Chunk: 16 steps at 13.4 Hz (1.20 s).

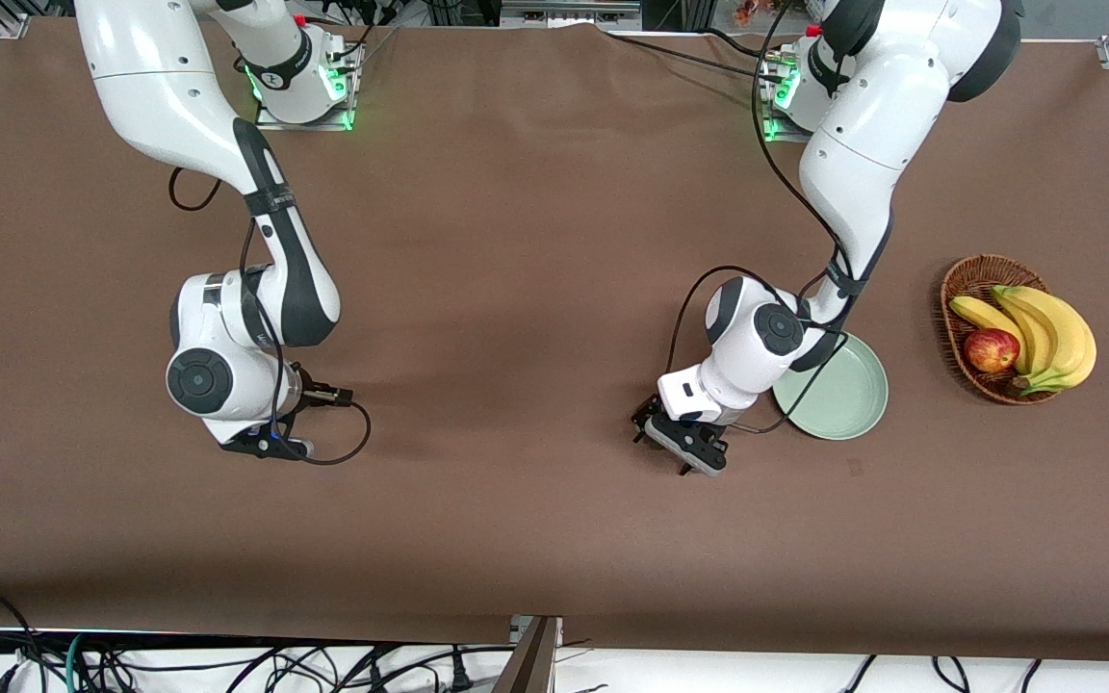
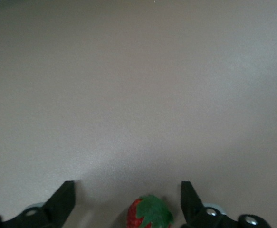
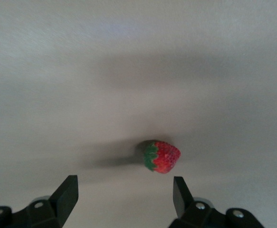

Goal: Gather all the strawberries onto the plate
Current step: 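Grasp the second strawberry with the left gripper while the right grasps the third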

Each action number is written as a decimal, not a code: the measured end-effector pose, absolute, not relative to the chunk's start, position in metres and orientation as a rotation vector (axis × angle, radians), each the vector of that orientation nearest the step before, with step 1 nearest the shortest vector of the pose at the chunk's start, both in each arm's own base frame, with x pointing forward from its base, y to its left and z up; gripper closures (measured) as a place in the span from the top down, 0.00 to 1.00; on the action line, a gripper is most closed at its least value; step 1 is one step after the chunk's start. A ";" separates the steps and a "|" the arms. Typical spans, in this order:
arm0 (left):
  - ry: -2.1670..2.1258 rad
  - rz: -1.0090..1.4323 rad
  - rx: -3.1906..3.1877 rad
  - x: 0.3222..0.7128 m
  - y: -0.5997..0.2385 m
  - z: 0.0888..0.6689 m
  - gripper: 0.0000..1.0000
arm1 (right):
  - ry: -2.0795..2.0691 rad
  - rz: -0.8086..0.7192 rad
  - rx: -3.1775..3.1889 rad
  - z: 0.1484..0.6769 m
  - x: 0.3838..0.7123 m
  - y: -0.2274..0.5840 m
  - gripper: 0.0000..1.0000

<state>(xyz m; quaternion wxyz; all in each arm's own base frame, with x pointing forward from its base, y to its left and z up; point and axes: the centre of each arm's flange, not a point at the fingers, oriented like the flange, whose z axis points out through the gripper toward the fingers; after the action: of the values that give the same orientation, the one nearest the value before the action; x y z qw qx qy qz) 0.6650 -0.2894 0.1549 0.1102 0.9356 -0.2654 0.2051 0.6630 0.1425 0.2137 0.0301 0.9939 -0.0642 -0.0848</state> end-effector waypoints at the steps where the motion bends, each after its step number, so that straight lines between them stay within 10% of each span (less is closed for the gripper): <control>1: -0.780 0.608 2.748 0.666 -0.290 0.157 0.81 | -0.185 -0.239 3.068 0.204 0.658 0.139 0.87; 5: -0.785 0.598 2.751 0.662 -0.289 0.158 0.38 | -0.118 -0.204 3.061 0.182 0.646 0.113 0.81; 16: -0.802 0.549 2.764 0.643 -0.286 0.160 0.49 | -0.096 -0.122 3.074 0.192 0.651 0.115 0.37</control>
<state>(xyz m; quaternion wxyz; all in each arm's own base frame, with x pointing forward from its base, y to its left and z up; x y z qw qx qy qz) 0.6428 -0.2859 0.1605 0.1057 0.9381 -0.2721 0.1864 0.6513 0.1151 0.1919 0.0319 0.9982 -0.0312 -0.0397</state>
